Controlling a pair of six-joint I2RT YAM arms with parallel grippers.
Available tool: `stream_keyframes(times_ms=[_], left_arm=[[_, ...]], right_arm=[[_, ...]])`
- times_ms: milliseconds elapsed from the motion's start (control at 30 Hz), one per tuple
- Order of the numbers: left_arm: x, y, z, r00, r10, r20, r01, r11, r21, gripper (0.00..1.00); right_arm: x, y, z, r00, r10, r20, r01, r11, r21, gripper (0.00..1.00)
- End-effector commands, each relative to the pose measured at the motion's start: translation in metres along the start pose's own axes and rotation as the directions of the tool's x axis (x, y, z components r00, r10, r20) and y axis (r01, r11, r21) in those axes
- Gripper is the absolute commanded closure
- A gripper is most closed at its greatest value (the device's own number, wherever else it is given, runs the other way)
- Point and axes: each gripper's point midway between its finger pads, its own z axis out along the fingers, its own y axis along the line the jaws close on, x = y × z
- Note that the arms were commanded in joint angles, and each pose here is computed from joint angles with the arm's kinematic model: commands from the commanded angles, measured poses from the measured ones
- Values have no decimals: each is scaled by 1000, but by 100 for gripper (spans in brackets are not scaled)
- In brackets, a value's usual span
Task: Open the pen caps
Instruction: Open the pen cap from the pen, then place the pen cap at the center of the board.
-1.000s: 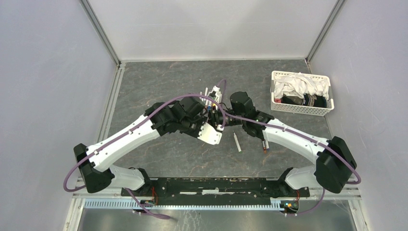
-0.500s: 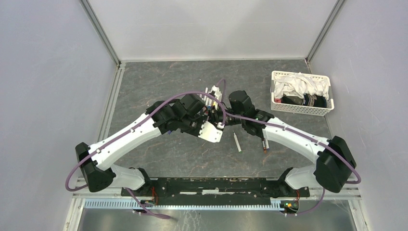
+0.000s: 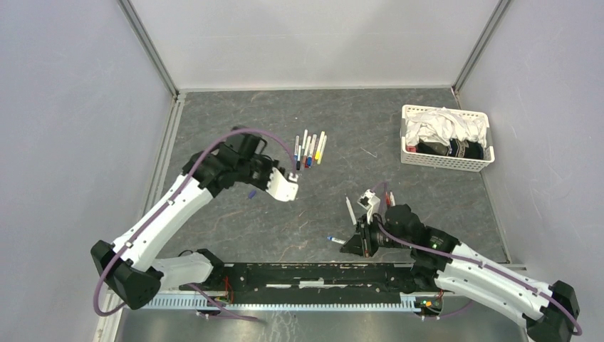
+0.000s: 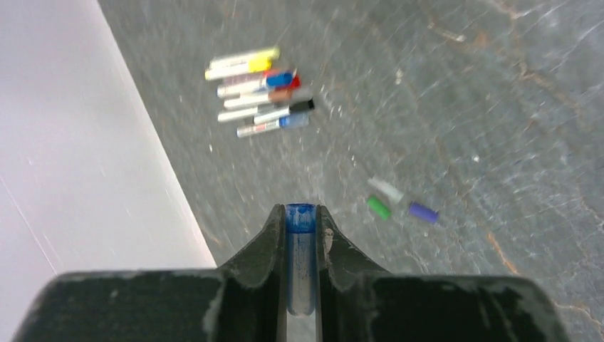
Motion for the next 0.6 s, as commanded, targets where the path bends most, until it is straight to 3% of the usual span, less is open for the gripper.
stream_keyframes(times_ms=[0,133,233,433,567], left_arm=[[-22,-8,-1,997,60,-44,-61,998,-20,98],[-22,1,14,997,29,-65,-34,997,-71,98],[-9,3,36,987,-112,-119,106,993,-58,98],[31,0,80,877,-441,-190,457,889,44,97],[65,-7,100,799,-560,-221,583,811,51,93]], right_arm=[[-40,27,-5,997,-80,20,80,997,0,100],[-56,25,-7,993,-111,44,108,992,63,100],[-75,2,-10,987,-132,96,109,971,214,100],[-104,-54,-23,962,-180,203,58,868,493,100],[-112,-83,-34,942,-207,263,10,803,596,100]])
